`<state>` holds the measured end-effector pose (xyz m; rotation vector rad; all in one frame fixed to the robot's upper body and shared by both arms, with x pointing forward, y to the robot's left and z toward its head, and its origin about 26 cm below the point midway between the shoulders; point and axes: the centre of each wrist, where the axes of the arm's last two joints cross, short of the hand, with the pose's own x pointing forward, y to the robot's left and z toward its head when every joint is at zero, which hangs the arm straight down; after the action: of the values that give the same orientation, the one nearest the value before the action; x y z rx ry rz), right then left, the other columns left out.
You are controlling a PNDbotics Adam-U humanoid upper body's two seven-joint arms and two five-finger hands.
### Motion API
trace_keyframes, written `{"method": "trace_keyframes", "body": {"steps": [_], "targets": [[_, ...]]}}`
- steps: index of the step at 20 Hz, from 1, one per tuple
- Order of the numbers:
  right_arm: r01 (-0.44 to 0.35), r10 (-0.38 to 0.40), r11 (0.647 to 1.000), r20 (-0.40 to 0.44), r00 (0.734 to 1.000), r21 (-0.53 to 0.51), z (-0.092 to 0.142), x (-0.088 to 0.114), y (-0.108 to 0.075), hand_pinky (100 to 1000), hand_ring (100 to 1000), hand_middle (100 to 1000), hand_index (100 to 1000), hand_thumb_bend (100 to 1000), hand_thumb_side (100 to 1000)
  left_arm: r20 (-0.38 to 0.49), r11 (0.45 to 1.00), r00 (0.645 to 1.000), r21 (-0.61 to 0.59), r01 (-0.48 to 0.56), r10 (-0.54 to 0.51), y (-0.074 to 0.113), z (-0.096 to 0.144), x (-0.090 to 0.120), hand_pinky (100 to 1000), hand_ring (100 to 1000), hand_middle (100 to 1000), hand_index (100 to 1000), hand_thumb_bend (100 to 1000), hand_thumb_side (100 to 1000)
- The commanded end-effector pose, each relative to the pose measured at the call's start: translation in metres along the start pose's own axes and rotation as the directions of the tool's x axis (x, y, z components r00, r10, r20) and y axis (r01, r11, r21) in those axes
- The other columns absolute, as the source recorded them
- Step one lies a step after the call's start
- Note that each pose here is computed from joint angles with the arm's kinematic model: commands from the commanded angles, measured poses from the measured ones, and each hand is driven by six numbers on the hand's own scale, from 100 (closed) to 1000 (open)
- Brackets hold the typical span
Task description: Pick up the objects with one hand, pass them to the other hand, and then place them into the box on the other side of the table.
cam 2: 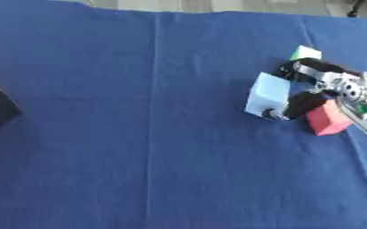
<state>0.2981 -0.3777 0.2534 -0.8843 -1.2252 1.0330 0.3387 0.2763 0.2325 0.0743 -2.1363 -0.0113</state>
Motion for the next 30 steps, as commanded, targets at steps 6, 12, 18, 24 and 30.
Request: {"method": "trace_keyframes", "body": {"steps": [6, 12, 18, 24, 30], "targets": [[-0.016, 0.016, 1.0, 0.006, 1.0, -0.01, 0.002, 0.001, -0.008, 902, 823, 734, 766, 464, 100, 0.039, 1.0, 0.999, -0.01, 0.008, -0.007, 0.0, -0.004, 0.012, 930, 737, 730, 787, 158, 798], [0.001, -0.001, 1.0, 0.02, 1.0, -0.016, 0.002, 0.002, -0.007, 875, 782, 622, 673, 369, 100, 0.039, 1.0, 0.999, -0.013, 0.008, -0.007, 0.0, -0.004, 0.012, 931, 738, 730, 787, 156, 800], [0.072, -0.068, 0.994, 0.053, 0.996, -0.082, 0.003, 0.008, -0.01, 821, 758, 560, 599, 320, 100, 0.033, 1.0, 0.999, -0.011, 0.011, -0.011, 0.001, -0.003, 0.01, 931, 738, 731, 787, 155, 799], [0.108, -0.091, 0.981, 0.109, 0.99, -0.159, 0.015, 0.023, -0.019, 790, 745, 525, 559, 299, 100, 0.021, 1.0, 1.0, -0.007, 0.021, -0.021, 0.003, -0.001, 0.007, 931, 739, 731, 787, 155, 799], [0.199, -0.151, 0.95, 0.203, 0.967, -0.241, 0.027, 0.037, -0.026, 729, 743, 523, 551, 261, 100, 0.025, 1.0, 0.999, -0.006, 0.027, -0.027, 0.006, 0.0, 0.008, 929, 740, 733, 787, 156, 795]]}}
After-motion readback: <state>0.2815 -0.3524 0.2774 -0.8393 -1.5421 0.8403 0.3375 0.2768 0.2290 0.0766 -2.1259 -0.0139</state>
